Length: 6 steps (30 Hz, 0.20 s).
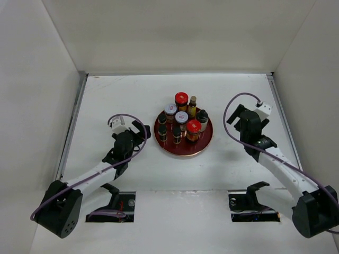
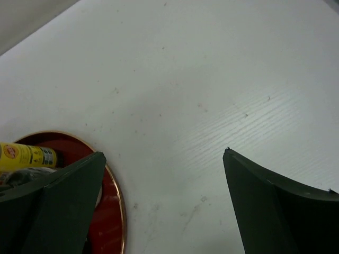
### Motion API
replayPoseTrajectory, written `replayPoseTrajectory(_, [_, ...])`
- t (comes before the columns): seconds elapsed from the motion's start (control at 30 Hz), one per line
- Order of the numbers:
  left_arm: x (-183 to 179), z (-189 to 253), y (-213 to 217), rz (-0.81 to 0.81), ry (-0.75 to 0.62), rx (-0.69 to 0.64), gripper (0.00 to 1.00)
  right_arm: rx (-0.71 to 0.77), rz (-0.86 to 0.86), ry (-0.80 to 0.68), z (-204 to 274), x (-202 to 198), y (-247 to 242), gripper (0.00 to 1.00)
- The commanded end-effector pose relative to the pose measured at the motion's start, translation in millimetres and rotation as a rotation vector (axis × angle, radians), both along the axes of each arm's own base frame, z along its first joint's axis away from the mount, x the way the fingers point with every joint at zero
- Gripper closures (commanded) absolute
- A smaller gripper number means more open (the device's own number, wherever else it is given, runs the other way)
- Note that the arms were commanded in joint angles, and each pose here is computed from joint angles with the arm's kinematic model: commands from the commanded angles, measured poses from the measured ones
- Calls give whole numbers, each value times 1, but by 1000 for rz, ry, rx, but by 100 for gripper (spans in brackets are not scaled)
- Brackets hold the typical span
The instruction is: Organize the condiment bottles
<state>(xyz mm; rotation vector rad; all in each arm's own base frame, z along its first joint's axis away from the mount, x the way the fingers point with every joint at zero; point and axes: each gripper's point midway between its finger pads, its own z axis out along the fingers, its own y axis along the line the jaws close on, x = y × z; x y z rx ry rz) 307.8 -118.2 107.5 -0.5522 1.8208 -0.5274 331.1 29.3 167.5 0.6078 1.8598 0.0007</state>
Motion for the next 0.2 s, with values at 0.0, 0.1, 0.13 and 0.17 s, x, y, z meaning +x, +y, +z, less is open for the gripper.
replayPoseTrajectory(0.0, [5, 28, -5, -9, -73, -35, 0, 68, 6, -59, 14, 0, 6, 0])
replayPoseTrajectory(0.1, [4, 30, -7, -19, -80, -30, 0, 62, -10, -52, 11, -3, 2, 0])
replayPoseTrajectory(0.13, [4, 30, -8, -21, -81, -28, 0, 61, -3, -40, 10, -4, 3, 0])
replayPoseTrajectory(0.17, [4, 30, -9, -21, -82, -28, 0, 59, 4, -26, 10, -5, 6, 0])
